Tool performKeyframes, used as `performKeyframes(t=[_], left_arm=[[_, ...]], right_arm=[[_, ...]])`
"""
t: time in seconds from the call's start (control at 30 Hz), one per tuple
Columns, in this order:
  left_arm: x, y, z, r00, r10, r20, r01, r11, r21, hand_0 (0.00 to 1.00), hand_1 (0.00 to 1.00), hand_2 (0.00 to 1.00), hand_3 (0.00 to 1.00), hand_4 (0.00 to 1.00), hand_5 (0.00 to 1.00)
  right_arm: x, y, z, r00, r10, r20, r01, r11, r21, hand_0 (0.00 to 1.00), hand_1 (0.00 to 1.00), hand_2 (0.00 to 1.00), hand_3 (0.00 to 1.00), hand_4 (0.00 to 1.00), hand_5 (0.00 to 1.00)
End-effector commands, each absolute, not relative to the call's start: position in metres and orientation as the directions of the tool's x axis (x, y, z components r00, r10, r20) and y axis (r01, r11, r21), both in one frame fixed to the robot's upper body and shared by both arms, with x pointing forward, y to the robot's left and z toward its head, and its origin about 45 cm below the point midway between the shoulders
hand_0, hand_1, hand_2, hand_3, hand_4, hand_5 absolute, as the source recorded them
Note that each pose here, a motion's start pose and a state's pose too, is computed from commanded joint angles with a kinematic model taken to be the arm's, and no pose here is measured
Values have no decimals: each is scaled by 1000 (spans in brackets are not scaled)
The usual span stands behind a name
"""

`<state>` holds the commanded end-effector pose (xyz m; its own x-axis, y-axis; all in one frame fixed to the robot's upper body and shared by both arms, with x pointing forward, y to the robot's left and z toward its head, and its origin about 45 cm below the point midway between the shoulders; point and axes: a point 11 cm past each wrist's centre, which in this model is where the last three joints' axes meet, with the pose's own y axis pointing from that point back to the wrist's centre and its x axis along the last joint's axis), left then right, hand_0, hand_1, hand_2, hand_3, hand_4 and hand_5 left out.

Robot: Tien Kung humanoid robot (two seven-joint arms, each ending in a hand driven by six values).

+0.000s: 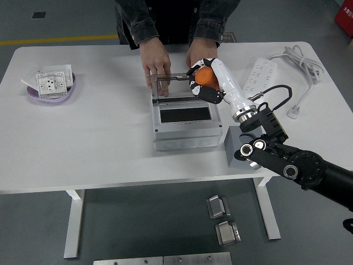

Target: Pick up the cylinder from the cube,place it in the box,flap close box

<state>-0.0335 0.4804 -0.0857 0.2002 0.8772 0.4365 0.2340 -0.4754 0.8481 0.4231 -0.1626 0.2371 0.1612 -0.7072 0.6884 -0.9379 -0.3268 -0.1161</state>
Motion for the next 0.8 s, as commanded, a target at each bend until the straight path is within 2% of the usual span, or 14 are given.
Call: performKeyframes(t=[0.23, 0.57, 0.8], left_arm=[[-35, 482, -85, 202, 876, 438, 238, -478, 846, 686, 669, 580, 634, 545, 367], [-30, 485, -84, 203, 872, 445, 228, -484, 845, 686, 669, 580, 634, 543, 369], [-27, 485, -84, 205, 872, 445, 223, -484, 846, 687, 670, 582, 634, 541, 368]], right_arm=[[427, -141, 221, 244, -573, 783, -910, -414, -20, 2, 133, 225, 213, 2, 2], [436, -132, 198, 304, -407, 861, -884, -458, 96, 2, 139, 224, 213, 2, 2], [443, -132, 197, 317, -365, 876, -875, -468, 122, 2, 145, 230, 204, 2, 2]])
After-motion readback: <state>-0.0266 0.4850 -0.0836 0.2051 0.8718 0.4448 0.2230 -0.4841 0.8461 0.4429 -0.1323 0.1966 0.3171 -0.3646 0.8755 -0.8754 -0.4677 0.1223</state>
